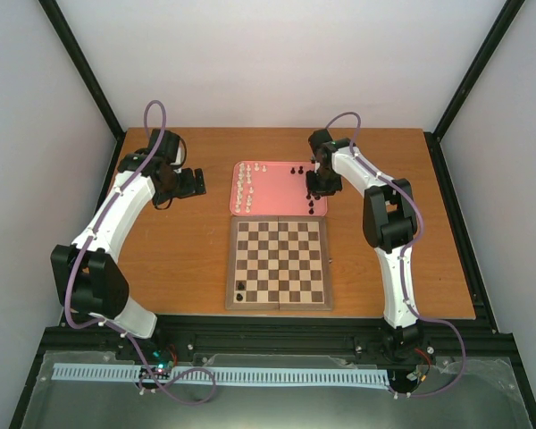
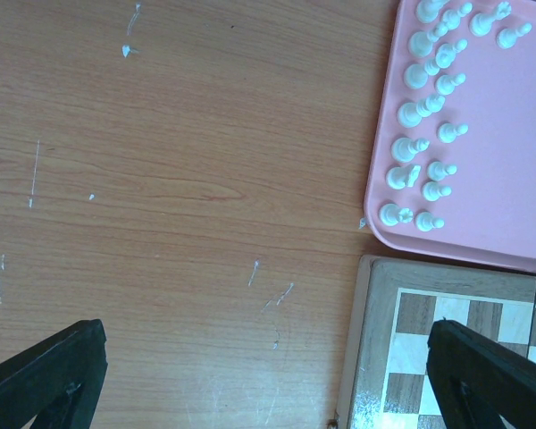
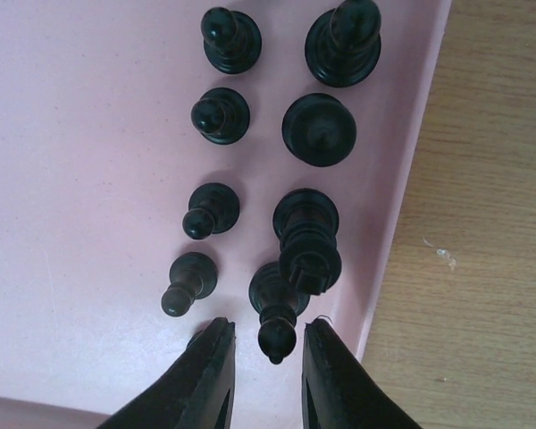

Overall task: Set up the chess pieces on the board
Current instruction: Pick up the chess piece from the storage box.

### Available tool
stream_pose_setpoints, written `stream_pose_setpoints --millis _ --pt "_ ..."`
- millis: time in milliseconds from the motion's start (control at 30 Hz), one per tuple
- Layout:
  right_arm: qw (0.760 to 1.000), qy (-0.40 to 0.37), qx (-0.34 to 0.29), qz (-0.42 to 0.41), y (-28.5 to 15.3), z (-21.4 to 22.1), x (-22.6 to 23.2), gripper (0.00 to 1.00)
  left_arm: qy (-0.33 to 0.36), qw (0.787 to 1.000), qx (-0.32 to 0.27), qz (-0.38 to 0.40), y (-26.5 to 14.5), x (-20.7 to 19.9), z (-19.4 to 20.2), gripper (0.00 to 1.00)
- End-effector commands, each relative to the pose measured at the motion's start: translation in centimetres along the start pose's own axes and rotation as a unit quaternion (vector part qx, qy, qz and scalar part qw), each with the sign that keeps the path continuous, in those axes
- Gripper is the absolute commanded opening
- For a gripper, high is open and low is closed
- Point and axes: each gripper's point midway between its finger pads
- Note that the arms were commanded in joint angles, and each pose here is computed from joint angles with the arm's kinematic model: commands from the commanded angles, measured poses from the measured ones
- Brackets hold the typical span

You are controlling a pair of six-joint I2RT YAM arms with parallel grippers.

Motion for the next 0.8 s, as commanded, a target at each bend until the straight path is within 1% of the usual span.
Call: stream_pose_setpoints --millis 0,133,233,300,500,600,700,767 --pt "1.000 -0.001 -0.003 0.002 0.0 -0.5 -0.1 0.23 -0.007 1.000 -0.026 0.004 -1.5 -0.2 -1.3 1.00" --pt "1.000 -0.003 0.001 0.005 0.5 -0.5 -0.2 0.23 -0.006 1.000 -0.025 0.004 -1.4 -0.2 -1.3 1.00" --pt "1.000 -0.002 0.003 0.007 0.7 -0.7 -0.2 0.19 -0.005 1.000 -0.023 0.003 -1.3 -0.2 -1.3 1.00" --pt "1.000 -0.003 0.005 0.007 0.9 -0.8 -0.2 0.18 -0.005 1.000 -0.024 0.002 -1.3 -0.2 -1.3 1.00" --pt "1.000 -0.002 0.009 0.009 1.1 -0.7 -0.2 0.23 -0.002 1.000 -0.023 -0.001 -1.3 0.0 -1.2 1.00" --pt "1.000 -0.002 0.009 0.011 1.2 -0.7 -0.3 0.22 -0.001 1.000 -0.021 -0.002 -1.2 0.0 -1.1 1.00" --pt "1.000 0.000 0.009 0.011 1.2 -0.7 -0.3 0.19 0.000 1.000 -0.022 -0.004 -1.3 0.1 -1.1 1.00" --pt "1.000 0.000 0.010 0.010 1.2 -0.6 -0.3 0.13 0.001 1.000 -0.021 -0.005 -1.2 0.1 -1.1 1.00"
Point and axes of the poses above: each gripper's point midway between its finger pads, its own y axis out along the fingers, its own x axis along the line the jaws close on, z = x × y, and after that the axes turned 2 degrees about y, right-handed
